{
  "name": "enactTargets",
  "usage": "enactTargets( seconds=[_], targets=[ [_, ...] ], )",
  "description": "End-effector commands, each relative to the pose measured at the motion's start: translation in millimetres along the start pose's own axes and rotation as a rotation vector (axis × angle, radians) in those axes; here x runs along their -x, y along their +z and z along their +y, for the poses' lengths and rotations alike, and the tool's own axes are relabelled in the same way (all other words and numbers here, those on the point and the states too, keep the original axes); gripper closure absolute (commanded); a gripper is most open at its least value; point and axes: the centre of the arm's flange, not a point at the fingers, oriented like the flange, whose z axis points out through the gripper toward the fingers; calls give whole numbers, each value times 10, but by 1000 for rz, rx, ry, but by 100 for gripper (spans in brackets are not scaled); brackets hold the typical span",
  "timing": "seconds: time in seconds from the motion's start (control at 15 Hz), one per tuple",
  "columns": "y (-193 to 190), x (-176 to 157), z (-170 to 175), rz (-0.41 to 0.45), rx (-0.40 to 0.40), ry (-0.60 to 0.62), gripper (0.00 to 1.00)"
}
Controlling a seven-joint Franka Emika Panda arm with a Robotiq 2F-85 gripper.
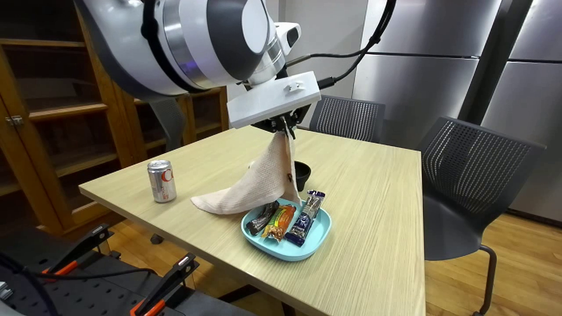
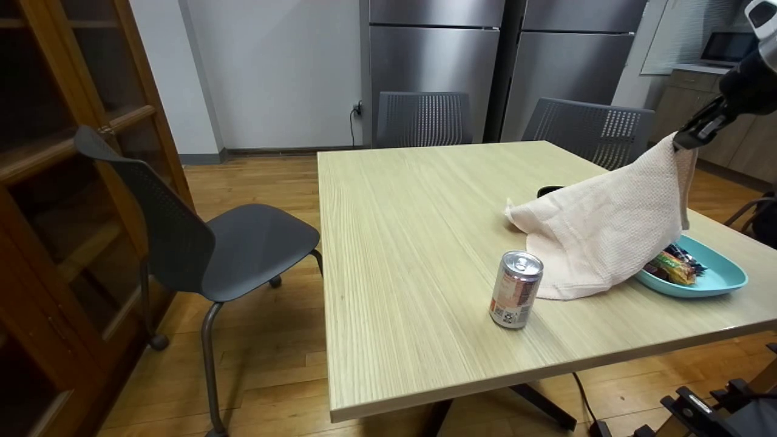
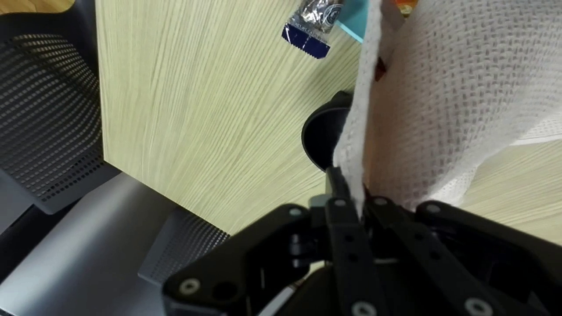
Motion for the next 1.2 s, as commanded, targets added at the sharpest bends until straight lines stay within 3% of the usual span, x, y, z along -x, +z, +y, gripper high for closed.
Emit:
enactTargets(
  seconds=[0.0,1.13],
  targets=[
    [-284,70,-43,9,39,23,99],
    [-468,561,260,-38,100,200,99]
  ],
)
